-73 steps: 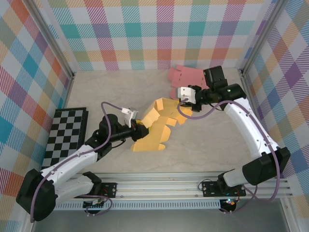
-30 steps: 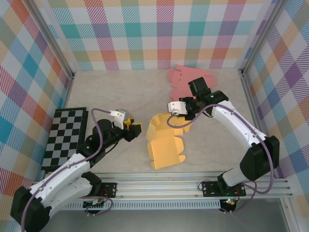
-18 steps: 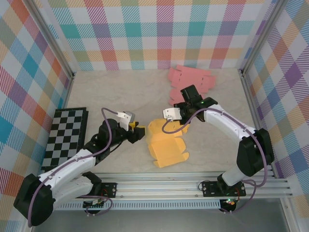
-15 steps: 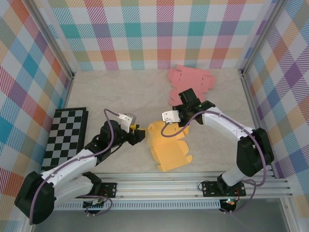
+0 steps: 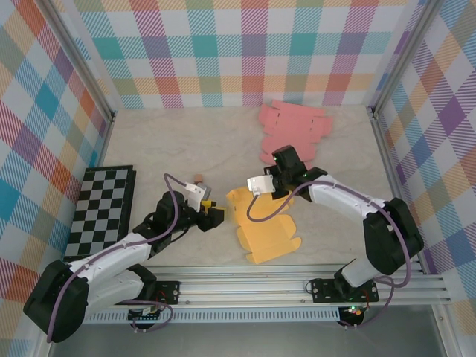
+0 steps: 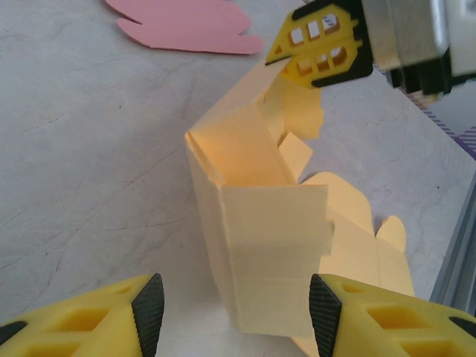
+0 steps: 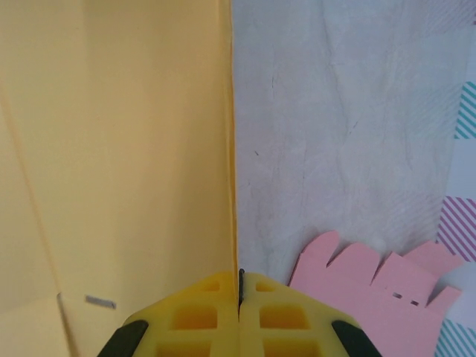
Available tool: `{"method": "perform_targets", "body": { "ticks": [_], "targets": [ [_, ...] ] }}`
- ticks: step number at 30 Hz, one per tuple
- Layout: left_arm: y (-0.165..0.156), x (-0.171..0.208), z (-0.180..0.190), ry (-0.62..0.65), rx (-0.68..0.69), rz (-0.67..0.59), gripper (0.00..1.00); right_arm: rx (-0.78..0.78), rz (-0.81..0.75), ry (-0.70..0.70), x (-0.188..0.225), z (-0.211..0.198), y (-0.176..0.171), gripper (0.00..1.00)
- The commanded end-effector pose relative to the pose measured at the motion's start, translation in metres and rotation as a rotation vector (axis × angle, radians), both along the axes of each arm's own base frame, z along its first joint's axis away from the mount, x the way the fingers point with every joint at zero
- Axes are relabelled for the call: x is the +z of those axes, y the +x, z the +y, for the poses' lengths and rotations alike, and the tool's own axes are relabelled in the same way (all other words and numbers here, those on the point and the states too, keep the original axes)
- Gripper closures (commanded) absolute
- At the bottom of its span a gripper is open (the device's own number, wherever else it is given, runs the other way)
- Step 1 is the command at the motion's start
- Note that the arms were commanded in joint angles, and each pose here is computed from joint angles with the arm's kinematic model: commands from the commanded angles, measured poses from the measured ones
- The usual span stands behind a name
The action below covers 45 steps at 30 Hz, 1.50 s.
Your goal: Fold the paper box
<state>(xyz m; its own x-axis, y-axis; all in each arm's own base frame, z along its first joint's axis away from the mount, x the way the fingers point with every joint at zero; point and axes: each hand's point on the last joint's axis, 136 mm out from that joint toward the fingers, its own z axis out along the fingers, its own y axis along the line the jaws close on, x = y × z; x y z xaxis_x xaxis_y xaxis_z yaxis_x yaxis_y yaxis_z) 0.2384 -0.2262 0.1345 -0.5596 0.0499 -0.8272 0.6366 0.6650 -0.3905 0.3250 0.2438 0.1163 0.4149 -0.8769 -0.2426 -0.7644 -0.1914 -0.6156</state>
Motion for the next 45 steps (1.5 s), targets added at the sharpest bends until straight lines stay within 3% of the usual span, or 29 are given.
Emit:
{"method": "perform_targets", "body": {
  "ticks": [1,6,11,19,30,45],
  "targets": [
    [-0.001,0.003,-0.002,-0.013,-0.005,-0.019,0.44,-0.026,-0.202,0.026,0.023,0.005,0.016,1.0],
    [0.003,-0.003,0.001,0.013,0.022,-0.012,0.44,-0.08,-0.385,0.023,0.035,0.001,0.028,1.0],
    [0.003,-0.009,-0.004,0.011,0.005,0.01,0.44,-0.099,-0.457,0.079,0.05,0.003,0.026,1.0],
    [0.022,-0.021,0.004,0.094,0.08,0.0,0.42,-0.104,-0.456,0.14,0.058,0.006,0.018,1.0],
    [0.034,-0.021,0.012,0.163,0.122,-0.05,0.44,-0.092,-0.415,0.112,0.037,0.006,0.012,1.0],
    [0.055,-0.02,-0.019,0.161,0.027,-0.054,0.45,-0.078,-0.357,0.128,0.031,0.009,0.005,1.0]
  ]
}}
